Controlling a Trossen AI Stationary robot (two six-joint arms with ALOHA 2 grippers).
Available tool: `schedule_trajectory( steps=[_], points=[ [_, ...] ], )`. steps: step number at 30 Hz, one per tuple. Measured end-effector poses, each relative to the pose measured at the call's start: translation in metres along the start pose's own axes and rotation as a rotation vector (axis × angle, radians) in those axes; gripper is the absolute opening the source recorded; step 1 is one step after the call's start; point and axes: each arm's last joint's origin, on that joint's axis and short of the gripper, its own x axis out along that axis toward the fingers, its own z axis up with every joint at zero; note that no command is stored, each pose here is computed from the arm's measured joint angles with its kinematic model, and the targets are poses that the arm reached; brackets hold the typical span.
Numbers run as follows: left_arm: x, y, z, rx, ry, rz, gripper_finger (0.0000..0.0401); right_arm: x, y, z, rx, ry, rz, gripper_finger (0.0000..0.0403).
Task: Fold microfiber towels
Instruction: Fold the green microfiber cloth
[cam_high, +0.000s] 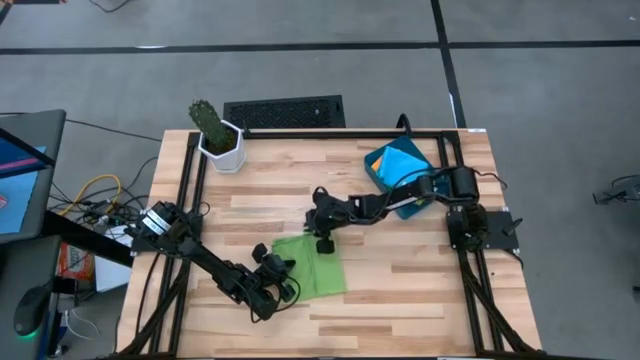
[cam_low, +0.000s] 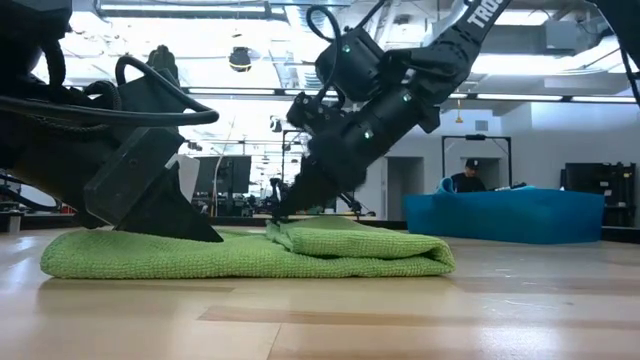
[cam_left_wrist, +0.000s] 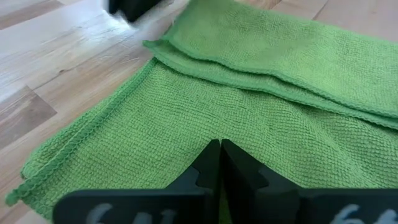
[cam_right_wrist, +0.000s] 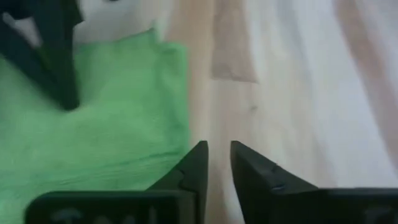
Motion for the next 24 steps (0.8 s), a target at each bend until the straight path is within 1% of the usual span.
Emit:
schedule_trajectory(
  steps=[3,6,7,10,11,13,14,15,17,20,22,24],
  points=[
    [0.000,0.000,0.000,0.000,0.000,0.000,0.0006,-0.013,-0.006,0.014,0.023,-0.052,-0.005,0.0122],
    [0.000,0.000,0.000,0.001,0.000,0.000,0.0006,-0.038,-0.005,0.035,0.027,-0.120,0.007,0.0137],
    [0.000,0.000,0.000,0.002,0.000,0.000,0.0006,-0.050,-0.003,0.041,0.034,-0.128,0.029,0.0139],
    [0.000,0.000,0.000,0.002,0.000,0.000,0.0006,-0.088,0.015,0.050,0.040,-0.170,0.113,0.0138],
    [0.000,0.000,0.000,0.001,0.000,-0.001,0.0006,-0.101,0.026,0.047,0.037,-0.182,0.134,0.0136],
    [0.000,0.000,0.000,0.002,0.000,0.000,0.0006,-0.121,0.050,0.033,0.040,-0.214,0.145,0.0127],
    [0.000,0.000,0.000,0.002,-0.001,-0.001,0.0006,-0.128,0.063,0.021,0.050,-0.235,0.135,0.0122],
    [0.000,0.000,0.000,0.001,0.000,-0.002,0.0006,-0.133,0.076,0.009,0.068,-0.265,0.116,0.0117],
    [0.000,-0.001,0.000,0.003,0.002,-0.005,0.0006,-0.139,0.100,-0.019,0.110,-0.354,0.044,0.0106],
    [0.000,-0.001,0.000,0.002,-0.001,-0.005,0.0006,-0.137,0.128,-0.053,0.168,-0.459,-0.061,0.0092],
    [0.000,-0.001,0.000,-0.003,-0.005,-0.006,0.0006,-0.129,0.141,-0.068,0.196,-0.475,-0.082,0.0081],
    [0.000,-0.002,0.001,-0.009,-0.009,-0.010,0.0006,-0.115,0.149,-0.074,0.207,-0.480,-0.077,0.0071]
  ],
)
